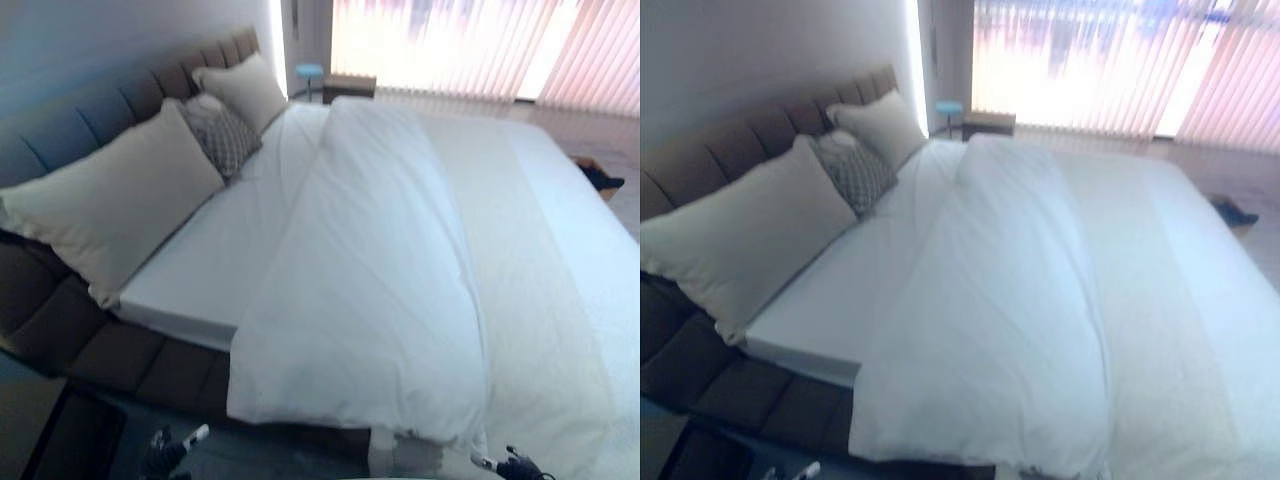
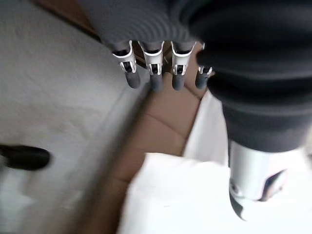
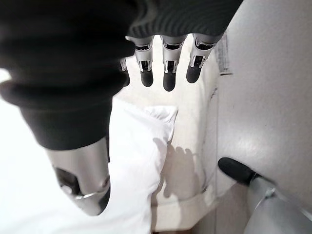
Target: Make the bed
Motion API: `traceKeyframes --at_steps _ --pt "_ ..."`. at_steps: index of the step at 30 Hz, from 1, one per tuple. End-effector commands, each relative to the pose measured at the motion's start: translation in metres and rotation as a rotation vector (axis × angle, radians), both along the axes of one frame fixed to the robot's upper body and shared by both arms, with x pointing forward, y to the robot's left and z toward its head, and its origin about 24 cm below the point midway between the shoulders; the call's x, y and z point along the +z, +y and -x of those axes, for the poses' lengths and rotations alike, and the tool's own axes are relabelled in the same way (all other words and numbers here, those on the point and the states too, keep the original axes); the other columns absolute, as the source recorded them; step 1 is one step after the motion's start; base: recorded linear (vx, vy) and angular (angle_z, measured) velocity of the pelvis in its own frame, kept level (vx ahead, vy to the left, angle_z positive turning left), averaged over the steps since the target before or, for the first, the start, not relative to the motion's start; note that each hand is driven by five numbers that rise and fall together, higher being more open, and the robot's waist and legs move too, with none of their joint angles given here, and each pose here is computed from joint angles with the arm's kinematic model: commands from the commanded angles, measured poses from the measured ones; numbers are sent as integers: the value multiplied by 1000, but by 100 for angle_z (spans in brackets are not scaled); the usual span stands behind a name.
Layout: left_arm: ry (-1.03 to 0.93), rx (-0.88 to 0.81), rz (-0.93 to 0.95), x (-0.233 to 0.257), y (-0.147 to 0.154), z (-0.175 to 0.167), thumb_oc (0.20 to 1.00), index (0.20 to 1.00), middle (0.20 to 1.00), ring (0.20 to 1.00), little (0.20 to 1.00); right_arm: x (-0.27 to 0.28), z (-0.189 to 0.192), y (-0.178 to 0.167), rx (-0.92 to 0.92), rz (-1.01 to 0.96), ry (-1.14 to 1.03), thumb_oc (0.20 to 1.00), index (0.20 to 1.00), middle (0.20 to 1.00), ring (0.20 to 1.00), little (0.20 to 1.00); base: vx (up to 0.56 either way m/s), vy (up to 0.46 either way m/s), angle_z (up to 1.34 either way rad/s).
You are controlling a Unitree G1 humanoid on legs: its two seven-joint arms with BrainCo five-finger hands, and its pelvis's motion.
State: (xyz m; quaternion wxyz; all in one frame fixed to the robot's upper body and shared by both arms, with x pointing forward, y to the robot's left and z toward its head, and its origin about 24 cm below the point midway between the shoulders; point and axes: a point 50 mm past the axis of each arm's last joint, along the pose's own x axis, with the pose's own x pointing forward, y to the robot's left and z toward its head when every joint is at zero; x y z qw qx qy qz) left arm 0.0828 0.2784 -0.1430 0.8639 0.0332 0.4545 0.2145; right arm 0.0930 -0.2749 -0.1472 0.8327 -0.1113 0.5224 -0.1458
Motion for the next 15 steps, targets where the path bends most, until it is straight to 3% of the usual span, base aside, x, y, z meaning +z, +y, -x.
traceKeyframes --at_steps 1,15 --pt "73 -171 -50 -1 0 -1 1000 1000 1000 1000 1000 1 -21 11 77 -12 -24 1000 1000 1000 1000 1000 3 24 -4" --pt "85 -280 -16 -5 -18 -7 1000 1000 1000 1000 1000 -2 -24 27 142 -24 -13 1000 1000 1000 1000 1000 8 11 -4"
